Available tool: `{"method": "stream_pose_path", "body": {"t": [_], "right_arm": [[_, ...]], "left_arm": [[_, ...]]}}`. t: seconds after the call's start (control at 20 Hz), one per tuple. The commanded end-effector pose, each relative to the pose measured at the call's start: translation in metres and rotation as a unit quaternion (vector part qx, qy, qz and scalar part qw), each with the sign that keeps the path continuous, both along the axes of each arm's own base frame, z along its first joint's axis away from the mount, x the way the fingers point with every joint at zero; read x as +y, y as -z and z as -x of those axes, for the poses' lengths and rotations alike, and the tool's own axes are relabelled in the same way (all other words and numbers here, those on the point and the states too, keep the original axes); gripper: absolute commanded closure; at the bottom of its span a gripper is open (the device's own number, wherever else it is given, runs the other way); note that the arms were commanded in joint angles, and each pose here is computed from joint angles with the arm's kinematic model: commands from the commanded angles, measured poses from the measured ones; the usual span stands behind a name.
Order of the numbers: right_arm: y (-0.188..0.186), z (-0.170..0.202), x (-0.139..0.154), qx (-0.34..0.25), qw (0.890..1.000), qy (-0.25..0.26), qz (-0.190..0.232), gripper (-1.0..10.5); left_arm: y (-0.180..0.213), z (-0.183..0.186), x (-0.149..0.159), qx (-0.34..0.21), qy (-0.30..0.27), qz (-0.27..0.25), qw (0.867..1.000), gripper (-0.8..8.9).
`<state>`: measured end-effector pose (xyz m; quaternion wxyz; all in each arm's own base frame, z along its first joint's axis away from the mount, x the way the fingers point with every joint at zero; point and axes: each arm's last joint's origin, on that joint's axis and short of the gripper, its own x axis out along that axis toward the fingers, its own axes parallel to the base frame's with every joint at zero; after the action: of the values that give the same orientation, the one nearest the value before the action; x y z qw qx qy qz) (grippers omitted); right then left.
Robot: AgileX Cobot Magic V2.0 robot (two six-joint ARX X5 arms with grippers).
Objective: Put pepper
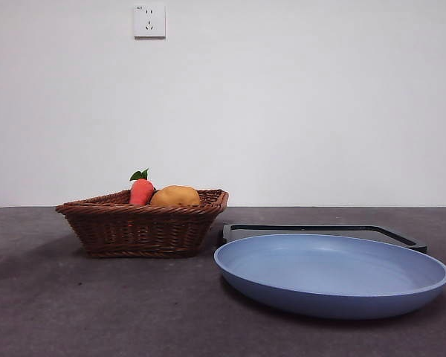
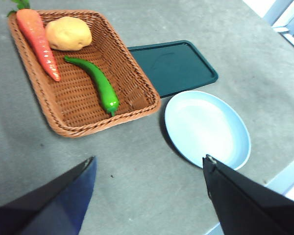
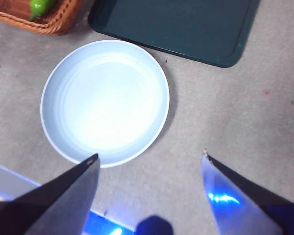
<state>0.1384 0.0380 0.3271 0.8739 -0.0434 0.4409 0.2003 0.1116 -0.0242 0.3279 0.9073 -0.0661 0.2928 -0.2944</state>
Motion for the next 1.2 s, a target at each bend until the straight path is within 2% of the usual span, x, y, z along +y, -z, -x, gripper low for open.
{"method": "stream_pose_path", "body": {"t": [0.05, 0.25, 0.55, 0.85, 1.2], "right_arm": [[0.001, -0.017, 0.005, 0.005, 1.000, 0.002, -0.004, 5.9], [0.026, -0.059, 0.017, 0.061, 0.998, -0.013, -0.014, 5.9], [0.085, -0.118, 0.031, 0.145, 0.989, -0.015, 0.008, 6.0], [0.135, -0.148, 0.039, 0.191, 0.981, -0.030, 0.027, 6.3], [0.154, -0.158, 0.043, 0.202, 0.978, -0.037, 0.014, 7.0]], "left_arm": [[-0.005, 0.000, -0.001, -0.008, 0.004, 0.010, 1.000, 4.34], [-0.005, 0.000, -0.001, -0.007, 0.004, 0.010, 1.000, 4.34], [-0.005, 0.000, -0.001, -0.007, 0.004, 0.010, 1.000, 4.35], [-0.005, 0.000, -0.001, -0.007, 0.003, 0.009, 1.000, 4.35], [-0.005, 0.000, -0.001, -0.006, 0.001, 0.010, 1.000, 4.34]]}}
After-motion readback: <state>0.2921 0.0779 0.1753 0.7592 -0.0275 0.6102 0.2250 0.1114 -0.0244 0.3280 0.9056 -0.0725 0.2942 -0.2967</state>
